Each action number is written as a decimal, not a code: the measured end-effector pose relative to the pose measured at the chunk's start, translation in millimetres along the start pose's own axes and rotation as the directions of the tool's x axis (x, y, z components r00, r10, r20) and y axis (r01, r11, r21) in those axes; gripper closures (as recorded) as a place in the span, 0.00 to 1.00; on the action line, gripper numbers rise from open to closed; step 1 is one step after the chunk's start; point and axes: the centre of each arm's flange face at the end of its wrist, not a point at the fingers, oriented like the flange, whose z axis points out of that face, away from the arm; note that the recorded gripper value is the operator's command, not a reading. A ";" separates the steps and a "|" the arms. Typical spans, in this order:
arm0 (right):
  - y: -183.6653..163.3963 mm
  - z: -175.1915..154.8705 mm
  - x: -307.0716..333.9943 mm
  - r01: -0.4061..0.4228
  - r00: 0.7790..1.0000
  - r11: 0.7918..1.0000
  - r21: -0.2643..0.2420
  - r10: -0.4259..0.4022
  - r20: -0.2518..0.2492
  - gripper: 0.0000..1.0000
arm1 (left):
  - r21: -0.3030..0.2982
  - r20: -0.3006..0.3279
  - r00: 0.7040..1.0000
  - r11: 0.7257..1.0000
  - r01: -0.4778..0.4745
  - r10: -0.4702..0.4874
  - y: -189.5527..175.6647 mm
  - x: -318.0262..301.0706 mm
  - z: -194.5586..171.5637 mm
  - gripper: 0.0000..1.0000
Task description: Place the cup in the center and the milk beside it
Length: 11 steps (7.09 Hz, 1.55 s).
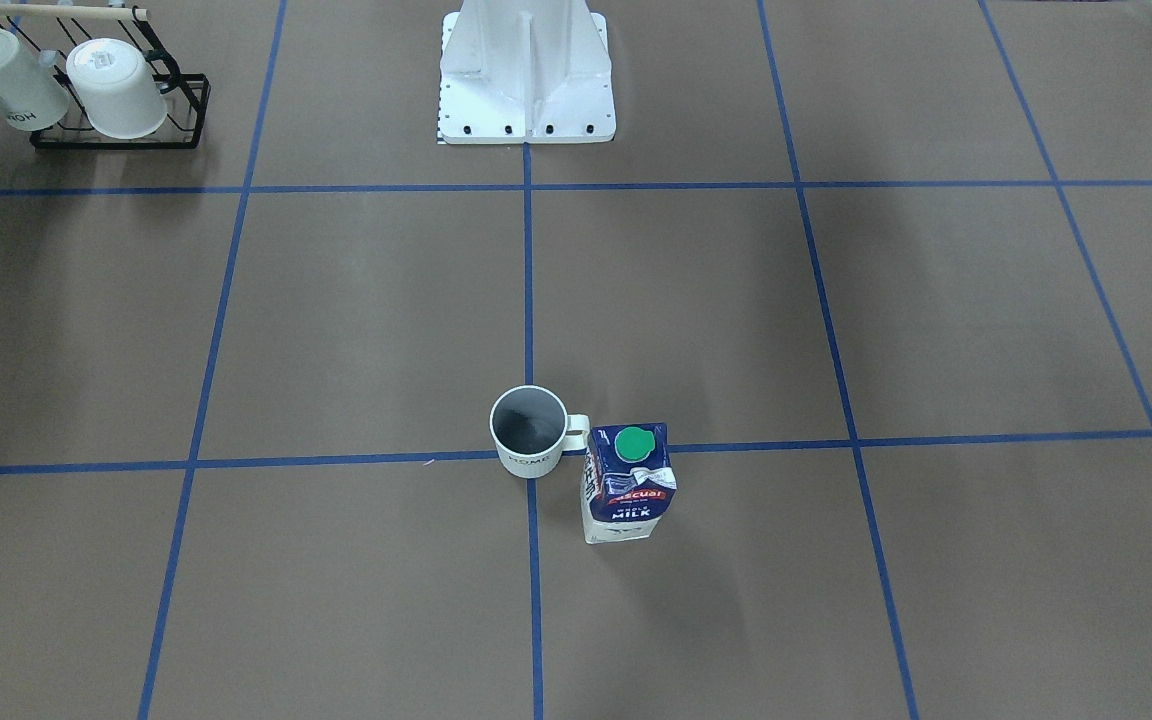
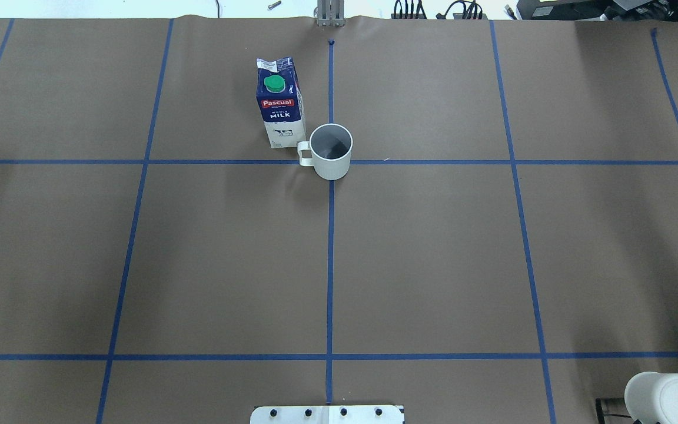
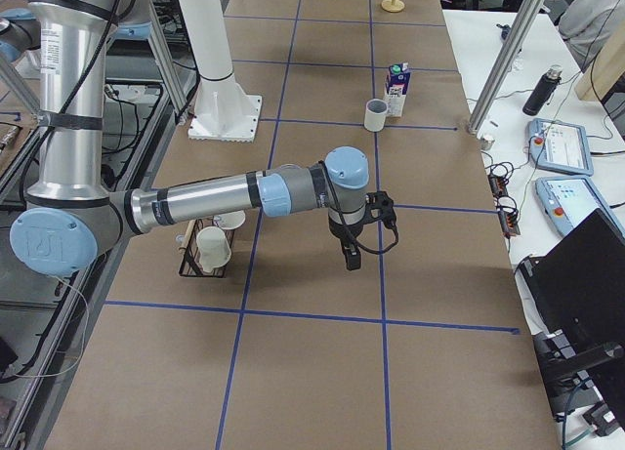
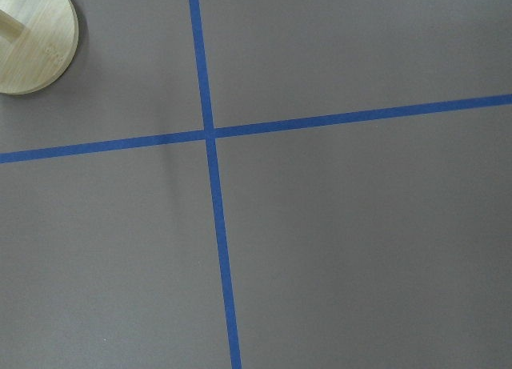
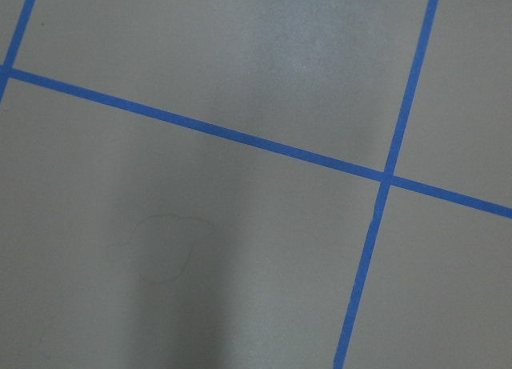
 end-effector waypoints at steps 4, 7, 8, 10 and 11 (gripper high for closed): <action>-1.1 1.1 3.7 -0.006 1.000 1.000 -0.001 0.006 0.000 0.00 | 0.019 0.000 1.000 1.000 -0.015 0.015 0.5 6.5 -8.2 0.01; -0.6 -4.8 10.6 -0.021 1.000 1.000 0.009 0.021 -0.010 0.00 | 0.032 -0.001 1.000 0.999 -0.023 0.024 0.9 12.2 -16.1 0.01; -3.3 -7.5 8.3 -0.017 1.000 1.000 0.015 0.017 -0.009 0.00 | 0.024 -0.002 1.000 1.000 -0.018 0.018 0.2 7.7 -10.7 0.01; -6.5 -9.5 6.9 -0.013 1.000 1.000 0.021 0.013 -0.013 0.00 | 0.020 -0.002 1.000 1.000 -0.015 0.015 -0.7 4.9 -7.3 0.01; -9.6 -9.8 6.7 -0.011 1.000 1.000 0.023 0.011 -0.014 0.00 | 0.023 -0.002 1.000 1.000 -0.018 0.018 -1.3 6.3 -8.7 0.01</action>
